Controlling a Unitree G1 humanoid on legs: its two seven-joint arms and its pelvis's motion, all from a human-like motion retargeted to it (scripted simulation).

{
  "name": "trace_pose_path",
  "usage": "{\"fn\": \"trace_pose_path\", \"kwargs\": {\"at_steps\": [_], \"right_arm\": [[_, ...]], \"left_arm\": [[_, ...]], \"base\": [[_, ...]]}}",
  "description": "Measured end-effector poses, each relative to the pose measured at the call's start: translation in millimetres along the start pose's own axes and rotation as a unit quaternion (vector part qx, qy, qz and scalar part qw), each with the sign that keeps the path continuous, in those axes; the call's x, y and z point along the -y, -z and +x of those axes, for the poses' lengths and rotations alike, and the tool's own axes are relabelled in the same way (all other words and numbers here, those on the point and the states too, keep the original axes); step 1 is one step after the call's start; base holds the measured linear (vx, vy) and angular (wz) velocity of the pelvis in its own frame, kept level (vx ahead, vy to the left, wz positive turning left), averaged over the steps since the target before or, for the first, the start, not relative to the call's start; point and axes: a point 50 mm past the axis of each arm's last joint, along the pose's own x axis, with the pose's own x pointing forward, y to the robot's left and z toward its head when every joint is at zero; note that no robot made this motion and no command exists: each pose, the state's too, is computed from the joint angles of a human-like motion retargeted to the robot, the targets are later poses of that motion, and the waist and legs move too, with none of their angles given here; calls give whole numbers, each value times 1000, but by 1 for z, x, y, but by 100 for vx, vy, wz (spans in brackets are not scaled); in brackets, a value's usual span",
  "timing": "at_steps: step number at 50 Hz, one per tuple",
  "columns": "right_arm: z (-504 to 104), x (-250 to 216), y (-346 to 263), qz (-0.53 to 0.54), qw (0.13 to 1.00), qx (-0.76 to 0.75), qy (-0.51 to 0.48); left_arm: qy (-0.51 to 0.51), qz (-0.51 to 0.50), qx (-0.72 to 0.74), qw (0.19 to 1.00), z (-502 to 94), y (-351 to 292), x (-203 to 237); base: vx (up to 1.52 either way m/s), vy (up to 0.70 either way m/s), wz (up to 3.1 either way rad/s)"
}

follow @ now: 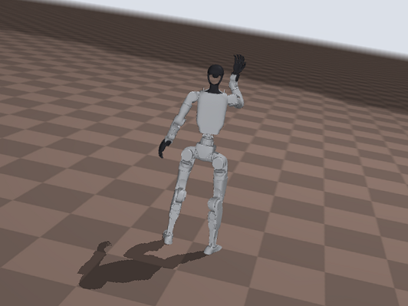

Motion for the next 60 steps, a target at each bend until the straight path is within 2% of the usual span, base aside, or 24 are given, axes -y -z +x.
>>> {"fn": "trace_pose_path", "kwargs": {"at_steps": [6,8,10,13,17,20,22,25,27,29,35,40,42,44,45,48,52,56,58,60], "right_arm": [[-17,-126,-45,144,934,91,-314],[-25,-144,-58,154,908,119,-372],[-25,-143,-62,142,907,139,-373],[-15,-105,-50,103,954,128,-252],[-25,-10,-21,53,996,65,27],[-58,64,1,50,969,6,241],[-81,101,12,58,935,-18,350],[-98,128,18,54,901,-27,430],[-87,124,17,48,912,-21,406],[-63,104,12,46,940,-10,338],[4,-18,-15,67,996,52,4],[-10,-122,-48,143,946,113,-269],[-20,-137,-58,150,923,132,-328],[-23,-136,-61,136,922,145,-332],[-23,-130,-61,125,928,149,-318],[-18,-85,-50,74,970,130,-190],[-30,5,-23,17,997,54,57],[-65,90,4,24,951,-24,307],[-78,112,9,30,924,-35,379],[-75,115,9,33,921,-29,386]], "left_arm": [[24,3,-14,1000,-5,10,1],[30,0,-21,999,-7,14,2],[32,-2,-28,999,-8,18,4],[32,1,-35,999,-9,21,8],[22,5,-33,999,-7,19,11],[10,1,-30,1000,-7,18,13],[3,2,-28,1000,-6,16,13],[4,13,-23,1000,-6,15,14],[7,18,-18,1000,-5,12,12],[7,18,-16,1000,-4,11,9],[-5,-1,-8,1000,-2,5,-2],[-1,-15,-1,1000,-2,2,-5],[4,-19,-2,1000,-2,3,-4],[9,-20,-6,1000,-2,5,-1],[11,-19,-8,1000,-2,6,1],[17,-10,-16,1000,-3,9,6],[14,0,-20,1000,-4,12,10],[3,-1,-26,1000,-5,15,13],[2,4,-28,1000,-7,17,14],[4,12,-30,999,-8,18,13]], "base": [[2,1,19],[0,0,0],[0,0,0],[0,0,0],[0,0,-4],[0,0,0],[0,0,0],[0,0,0],[0,0,0],[0,0,0],[0,0,20],[0,0,4],[0,0,0],[0,0,0],[0,0,0],[0,0,0],[0,0,0],[0,0,0],[0,0,0],[0,0,0]]}}
